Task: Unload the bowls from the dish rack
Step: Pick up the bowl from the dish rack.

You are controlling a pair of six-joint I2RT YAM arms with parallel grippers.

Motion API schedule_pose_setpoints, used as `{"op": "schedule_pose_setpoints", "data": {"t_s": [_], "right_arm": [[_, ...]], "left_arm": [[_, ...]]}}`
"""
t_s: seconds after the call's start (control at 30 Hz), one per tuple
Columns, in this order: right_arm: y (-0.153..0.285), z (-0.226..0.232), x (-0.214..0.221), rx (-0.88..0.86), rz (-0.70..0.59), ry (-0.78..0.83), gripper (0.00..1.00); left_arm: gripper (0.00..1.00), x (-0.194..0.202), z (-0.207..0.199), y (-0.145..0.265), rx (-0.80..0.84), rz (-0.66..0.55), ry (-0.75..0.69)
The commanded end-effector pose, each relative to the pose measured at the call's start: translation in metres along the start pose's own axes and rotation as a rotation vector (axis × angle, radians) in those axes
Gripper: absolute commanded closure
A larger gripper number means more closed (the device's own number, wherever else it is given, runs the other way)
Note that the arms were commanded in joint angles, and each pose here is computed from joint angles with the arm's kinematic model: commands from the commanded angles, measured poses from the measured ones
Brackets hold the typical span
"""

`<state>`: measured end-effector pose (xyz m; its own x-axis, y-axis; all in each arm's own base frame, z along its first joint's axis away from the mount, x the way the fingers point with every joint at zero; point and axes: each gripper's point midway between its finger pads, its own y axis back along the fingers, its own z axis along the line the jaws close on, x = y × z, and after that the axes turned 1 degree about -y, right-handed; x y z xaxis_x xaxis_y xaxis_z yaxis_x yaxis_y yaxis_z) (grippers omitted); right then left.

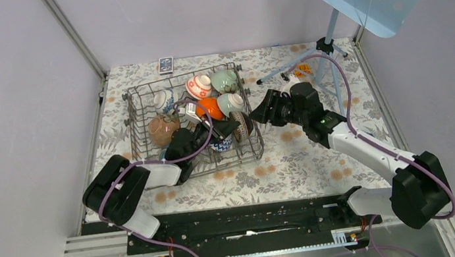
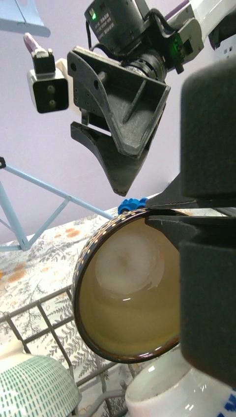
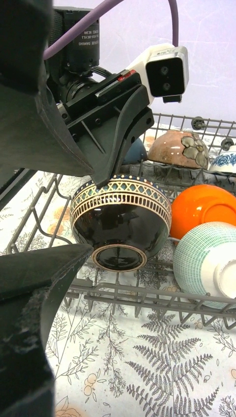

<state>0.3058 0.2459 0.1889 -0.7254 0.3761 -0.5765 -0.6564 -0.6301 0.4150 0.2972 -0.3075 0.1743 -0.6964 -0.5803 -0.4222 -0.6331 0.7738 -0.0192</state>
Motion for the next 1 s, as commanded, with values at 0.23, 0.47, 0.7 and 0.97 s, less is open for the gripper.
{"op": "schedule_pose_setpoints", "data": {"t_s": [0.23,0.47,0.7,0.97], "right_arm": [[0.03,0.042,-0.016,-0.167,-0.054,0.053,0.36],[0.051,0.062,-0.027,-0.201,-0.078,0.121,0.28],[0.076,0.065,-0.043,-0.142,-0.149,0.115,0.17],[0.104,0.075,-0.048,-0.178,-0.213,0.131,0.16]], "left_arm": [[1.0,-0.037,-0.086,0.01,0.24,-0.106,-0.082],[1.0,-0.044,-0.106,0.013,0.244,-0.095,-0.138],[1.0,-0.046,-0.128,0.019,0.183,-0.025,-0.26],[1.0,-0.057,-0.157,0.042,0.113,0.017,-0.438]]}}
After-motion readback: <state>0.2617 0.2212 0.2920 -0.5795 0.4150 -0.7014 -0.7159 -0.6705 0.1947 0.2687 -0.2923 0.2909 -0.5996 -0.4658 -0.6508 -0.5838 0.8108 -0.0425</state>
